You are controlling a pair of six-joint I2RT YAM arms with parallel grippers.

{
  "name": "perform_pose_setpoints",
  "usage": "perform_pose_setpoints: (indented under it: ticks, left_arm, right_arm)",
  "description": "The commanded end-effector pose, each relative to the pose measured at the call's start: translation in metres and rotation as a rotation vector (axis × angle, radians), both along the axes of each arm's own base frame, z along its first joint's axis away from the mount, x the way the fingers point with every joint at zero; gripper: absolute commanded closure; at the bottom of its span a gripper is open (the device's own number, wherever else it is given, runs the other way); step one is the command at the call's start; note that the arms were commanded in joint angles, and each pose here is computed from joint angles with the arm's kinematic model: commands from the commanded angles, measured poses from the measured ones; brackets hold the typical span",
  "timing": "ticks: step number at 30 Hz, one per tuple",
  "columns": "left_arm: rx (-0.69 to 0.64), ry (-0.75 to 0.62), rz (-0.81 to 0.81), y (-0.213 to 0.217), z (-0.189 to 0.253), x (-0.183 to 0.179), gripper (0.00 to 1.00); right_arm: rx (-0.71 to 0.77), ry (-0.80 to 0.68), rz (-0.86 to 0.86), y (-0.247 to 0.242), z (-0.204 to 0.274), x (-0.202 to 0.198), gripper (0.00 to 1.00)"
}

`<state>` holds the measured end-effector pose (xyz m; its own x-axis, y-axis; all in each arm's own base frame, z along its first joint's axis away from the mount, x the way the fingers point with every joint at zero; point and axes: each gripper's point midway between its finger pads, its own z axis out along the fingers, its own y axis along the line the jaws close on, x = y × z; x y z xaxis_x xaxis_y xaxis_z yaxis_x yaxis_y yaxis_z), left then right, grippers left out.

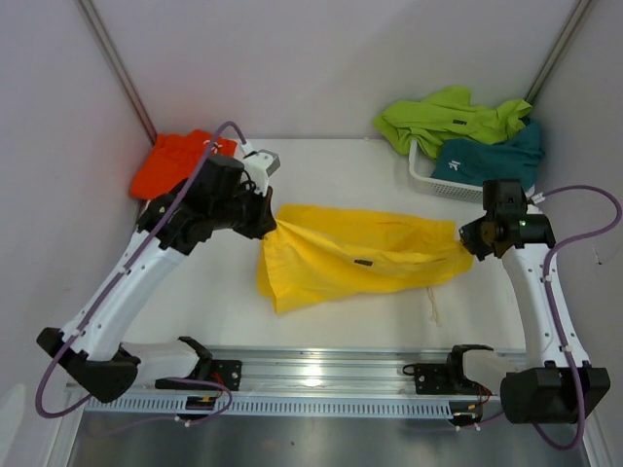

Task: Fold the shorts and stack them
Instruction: Fold the shorts

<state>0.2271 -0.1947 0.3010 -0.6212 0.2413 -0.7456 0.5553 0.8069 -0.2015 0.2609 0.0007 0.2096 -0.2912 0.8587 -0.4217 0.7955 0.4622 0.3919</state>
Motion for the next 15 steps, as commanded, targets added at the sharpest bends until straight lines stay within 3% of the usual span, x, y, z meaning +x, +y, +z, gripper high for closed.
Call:
perform_pose_setpoints:
  ticks: [1, 15]
  left_arm:
    - [-0.01, -0.102, 0.06, 0.009, 0.02, 0.036, 1.0]
    - [-0.052, -0.063, 0.216, 0.029, 0.008, 0.095, 1.0]
  right_arm:
    - [-0.022, -0.067, -0.074, -0.017, 0.012, 0.022, 1.0]
    - [0.012, -0.123, -0.067, -0.026, 0.021, 0.091, 1.0]
